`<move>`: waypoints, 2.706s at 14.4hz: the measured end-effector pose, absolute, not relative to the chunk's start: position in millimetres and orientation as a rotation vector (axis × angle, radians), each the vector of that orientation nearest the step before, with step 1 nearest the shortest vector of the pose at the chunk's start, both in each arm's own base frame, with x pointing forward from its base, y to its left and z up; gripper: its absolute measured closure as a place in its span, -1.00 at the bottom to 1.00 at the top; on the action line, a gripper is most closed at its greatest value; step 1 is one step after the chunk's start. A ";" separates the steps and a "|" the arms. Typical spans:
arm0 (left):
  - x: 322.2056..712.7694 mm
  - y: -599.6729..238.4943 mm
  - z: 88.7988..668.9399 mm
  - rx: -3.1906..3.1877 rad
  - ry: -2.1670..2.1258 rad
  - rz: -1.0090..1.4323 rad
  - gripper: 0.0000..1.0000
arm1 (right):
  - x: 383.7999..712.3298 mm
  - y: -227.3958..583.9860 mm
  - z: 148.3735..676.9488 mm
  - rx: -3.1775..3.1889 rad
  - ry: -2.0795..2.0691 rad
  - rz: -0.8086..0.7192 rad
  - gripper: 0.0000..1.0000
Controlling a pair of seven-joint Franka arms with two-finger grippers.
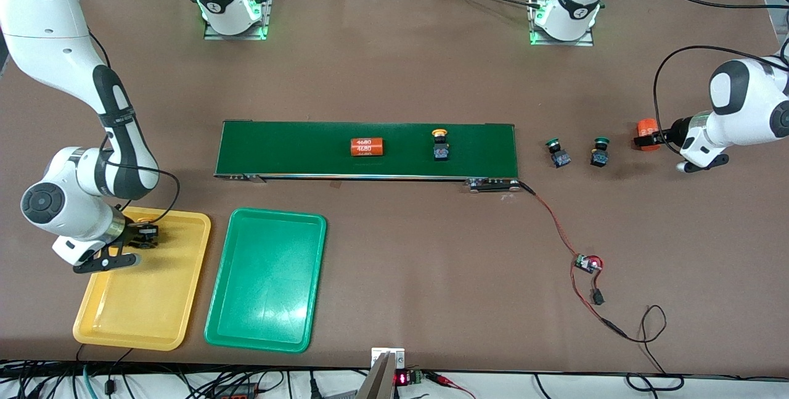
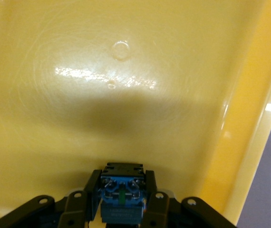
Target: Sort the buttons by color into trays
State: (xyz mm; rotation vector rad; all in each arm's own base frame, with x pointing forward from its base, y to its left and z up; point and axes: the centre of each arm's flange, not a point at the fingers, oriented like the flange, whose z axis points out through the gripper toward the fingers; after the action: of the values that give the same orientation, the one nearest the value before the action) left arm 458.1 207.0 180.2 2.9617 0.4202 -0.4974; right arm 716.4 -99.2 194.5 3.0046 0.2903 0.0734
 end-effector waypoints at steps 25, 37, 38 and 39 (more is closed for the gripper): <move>560.7 -18.8 333.5 3.015 -0.503 -0.705 0.00 | 630.8 100.6 375.2 3.083 0.061 0.000 -1.00; 537.3 -230.6 311.7 2.440 -1.635 -0.531 0.00 | 596.2 216.7 370.8 3.151 0.058 0.047 -1.00; 529.1 -253.1 312.4 2.422 -1.721 -0.525 0.00 | 591.0 232.5 365.2 3.151 0.041 0.037 -1.00; 521.5 -271.8 312.0 2.410 -1.811 -0.520 0.00 | 585.7 247.1 360.0 3.150 0.032 0.028 -1.00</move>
State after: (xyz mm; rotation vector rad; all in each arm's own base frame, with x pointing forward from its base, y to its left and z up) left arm 521.5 -271.8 312.0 2.4102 -1.8111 -0.5196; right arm 585.7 247.1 360.0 3.1502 0.0319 0.0284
